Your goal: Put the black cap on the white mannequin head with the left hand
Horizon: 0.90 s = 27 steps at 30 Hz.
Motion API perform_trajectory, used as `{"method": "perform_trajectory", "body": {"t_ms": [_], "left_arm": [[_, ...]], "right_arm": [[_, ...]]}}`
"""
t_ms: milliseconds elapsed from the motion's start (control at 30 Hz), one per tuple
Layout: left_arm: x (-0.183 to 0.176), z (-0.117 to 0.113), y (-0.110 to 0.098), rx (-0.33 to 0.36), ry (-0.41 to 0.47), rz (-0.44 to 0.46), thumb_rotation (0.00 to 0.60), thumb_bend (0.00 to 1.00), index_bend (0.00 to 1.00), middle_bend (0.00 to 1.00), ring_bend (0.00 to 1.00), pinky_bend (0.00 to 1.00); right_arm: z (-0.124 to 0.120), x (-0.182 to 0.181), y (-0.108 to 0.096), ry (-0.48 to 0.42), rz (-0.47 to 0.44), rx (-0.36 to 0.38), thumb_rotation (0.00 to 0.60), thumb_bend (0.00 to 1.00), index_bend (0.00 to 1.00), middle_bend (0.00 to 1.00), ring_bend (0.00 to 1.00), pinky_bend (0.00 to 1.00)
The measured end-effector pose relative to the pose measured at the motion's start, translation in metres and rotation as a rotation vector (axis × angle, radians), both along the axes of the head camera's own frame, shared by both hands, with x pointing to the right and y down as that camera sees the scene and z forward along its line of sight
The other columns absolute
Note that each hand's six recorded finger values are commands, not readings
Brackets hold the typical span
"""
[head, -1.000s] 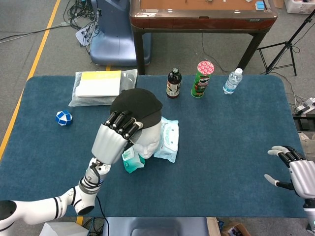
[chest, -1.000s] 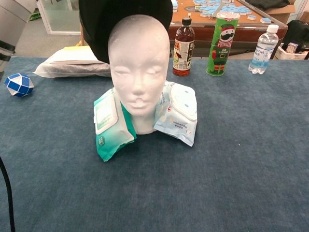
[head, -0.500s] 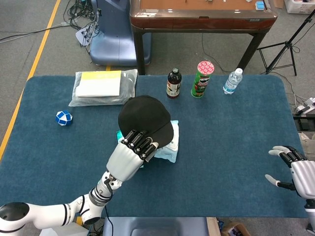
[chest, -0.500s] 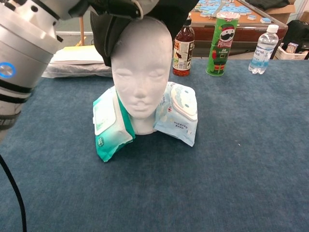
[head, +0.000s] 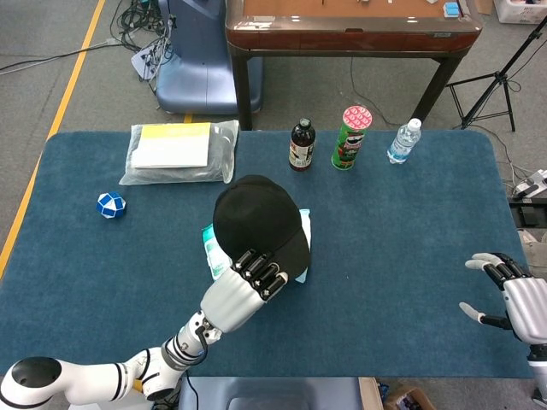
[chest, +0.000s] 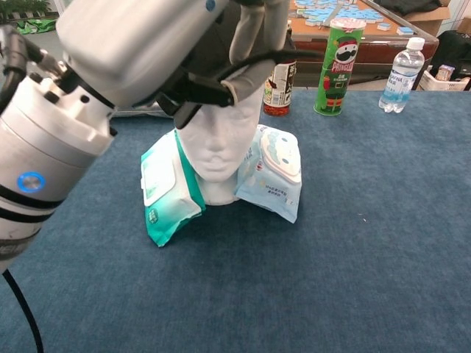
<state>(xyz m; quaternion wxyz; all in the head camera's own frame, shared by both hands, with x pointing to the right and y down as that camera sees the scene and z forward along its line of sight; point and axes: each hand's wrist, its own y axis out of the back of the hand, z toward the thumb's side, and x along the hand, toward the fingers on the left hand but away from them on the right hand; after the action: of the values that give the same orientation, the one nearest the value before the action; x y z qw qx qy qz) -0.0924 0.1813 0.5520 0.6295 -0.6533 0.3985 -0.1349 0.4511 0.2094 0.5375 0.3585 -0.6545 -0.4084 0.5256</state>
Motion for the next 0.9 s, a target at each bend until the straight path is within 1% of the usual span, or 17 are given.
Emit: {"method": "perform_trajectory", "body": {"t_ms": [133, 333, 467, 600, 667, 800, 867, 900], "left_arm": [[0.006, 0.007, 0.007, -0.012, -0.028, 0.033, 0.600, 0.44, 0.83, 0.63, 0.36, 0.46], [0.011, 0.016, 0.013, -0.033, -0.071, 0.044, 0.600, 0.43, 0.80, 0.61, 0.35, 0.47], [0.010, 0.023, 0.015, -0.047, -0.110, 0.038, 0.600, 0.44, 0.76, 0.56, 0.32, 0.46], [0.007, 0.029, 0.017, -0.075, -0.143, 0.020, 0.600, 0.44, 0.72, 0.50, 0.29, 0.46], [0.006, 0.030, 0.017, -0.084, -0.149, 0.014, 0.600, 0.44, 0.69, 0.47, 0.28, 0.46], [0.003, 0.033, 0.018, -0.096, -0.177, -0.004, 0.600, 0.43, 0.58, 0.41, 0.25, 0.45], [0.001, 0.034, 0.019, -0.101, -0.191, -0.013, 0.600, 0.38, 0.51, 0.38, 0.24, 0.44], [0.000, 0.034, 0.019, -0.106, -0.200, -0.020, 0.600, 0.33, 0.46, 0.36, 0.23, 0.44]], "right_arm": [[-0.001, 0.001, 0.000, -0.005, 0.005, 0.002, 0.600, 0.12, 0.32, 0.28, 0.20, 0.38], [-0.003, 0.003, 0.000, -0.012, 0.007, 0.006, 0.600, 0.12, 0.32, 0.28, 0.20, 0.38], [-0.004, 0.003, 0.000, -0.014, 0.007, 0.007, 0.600, 0.12, 0.32, 0.28, 0.20, 0.38], [-0.003, 0.003, -0.001, -0.012, 0.007, 0.006, 0.600, 0.12, 0.32, 0.28, 0.20, 0.38], [-0.003, 0.003, -0.001, -0.011, 0.006, 0.004, 0.600, 0.12, 0.32, 0.28, 0.20, 0.38], [-0.002, 0.002, -0.001, -0.009, 0.005, 0.003, 0.600, 0.12, 0.32, 0.28, 0.20, 0.38], [-0.002, 0.002, -0.001, -0.007, 0.004, 0.002, 0.600, 0.12, 0.32, 0.28, 0.20, 0.38], [-0.002, 0.002, -0.001, -0.007, 0.004, 0.002, 0.600, 0.12, 0.32, 0.28, 0.20, 0.38]]}}
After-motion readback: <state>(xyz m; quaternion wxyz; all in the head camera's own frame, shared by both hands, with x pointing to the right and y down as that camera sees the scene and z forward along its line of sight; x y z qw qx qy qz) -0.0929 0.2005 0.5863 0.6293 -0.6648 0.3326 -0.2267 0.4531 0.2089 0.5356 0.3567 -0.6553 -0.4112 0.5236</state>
